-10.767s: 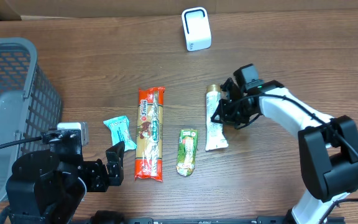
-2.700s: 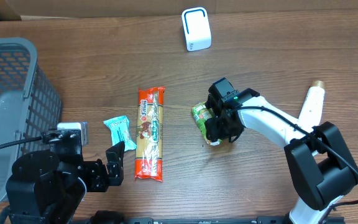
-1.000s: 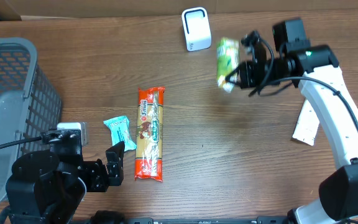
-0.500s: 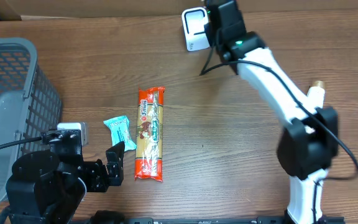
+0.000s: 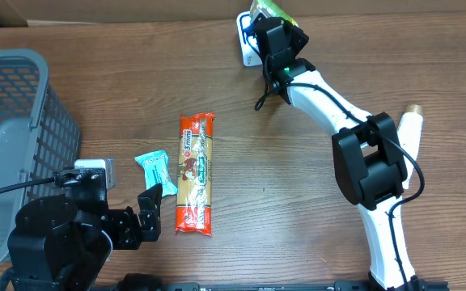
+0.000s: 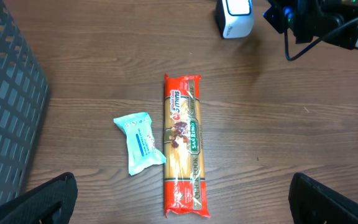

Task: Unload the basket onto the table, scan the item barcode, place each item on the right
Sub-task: 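Lift the green tea carton and hold it up to the scanner, then carry the tea carton right and set it beside the white tube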

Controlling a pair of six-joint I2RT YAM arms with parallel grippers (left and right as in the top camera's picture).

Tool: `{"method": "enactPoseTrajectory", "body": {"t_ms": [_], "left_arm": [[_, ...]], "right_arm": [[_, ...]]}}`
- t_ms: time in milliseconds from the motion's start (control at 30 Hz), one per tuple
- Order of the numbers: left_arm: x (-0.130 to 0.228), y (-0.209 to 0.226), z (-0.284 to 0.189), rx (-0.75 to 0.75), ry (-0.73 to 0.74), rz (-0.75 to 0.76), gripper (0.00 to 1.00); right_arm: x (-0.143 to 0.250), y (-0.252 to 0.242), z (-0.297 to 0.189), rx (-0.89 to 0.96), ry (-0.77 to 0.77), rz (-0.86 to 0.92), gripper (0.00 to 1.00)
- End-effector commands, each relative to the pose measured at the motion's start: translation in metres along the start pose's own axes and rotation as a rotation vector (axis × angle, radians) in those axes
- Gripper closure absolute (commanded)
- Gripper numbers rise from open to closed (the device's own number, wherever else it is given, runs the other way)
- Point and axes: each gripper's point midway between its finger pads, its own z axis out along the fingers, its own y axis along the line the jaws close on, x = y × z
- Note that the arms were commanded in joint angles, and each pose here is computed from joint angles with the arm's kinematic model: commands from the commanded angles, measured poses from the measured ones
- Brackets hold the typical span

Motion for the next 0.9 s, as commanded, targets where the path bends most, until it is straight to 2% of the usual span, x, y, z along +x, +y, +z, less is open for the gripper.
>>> {"method": "enactPoseTrajectory", "body": {"t_ms": [0,533,633,733,867], "left_arm": [[-0.002,0.001,-0.002,-0.008,-0.011,0.016,0.00],[-0.002,0.001,-0.002,-0.008,-0.011,0.016,0.00],[-0.002,0.001,-0.002,-0.008,-0.011,0.016,0.00],[-0.002,0.001,-0.002,-0.008,-0.011,0.016,0.00],[-0.002,0.001,-0.002,-0.008,-0.011,0.016,0.00]], "right_arm": [[-0.014,-0.025,-0.009,0.065,-0.022,0.016,0.97],[-0.027,-0.016,-0.018,0.052,-0.054,0.029,0.96],[-0.032,-0.012,-0.021,0.031,-0.076,0.148,0.97],[-0.036,-0.011,-0.028,-0.024,-0.091,0.191,0.96],[-0.053,-0.025,-0.070,-0.204,-0.158,0.323,0.96]]}}
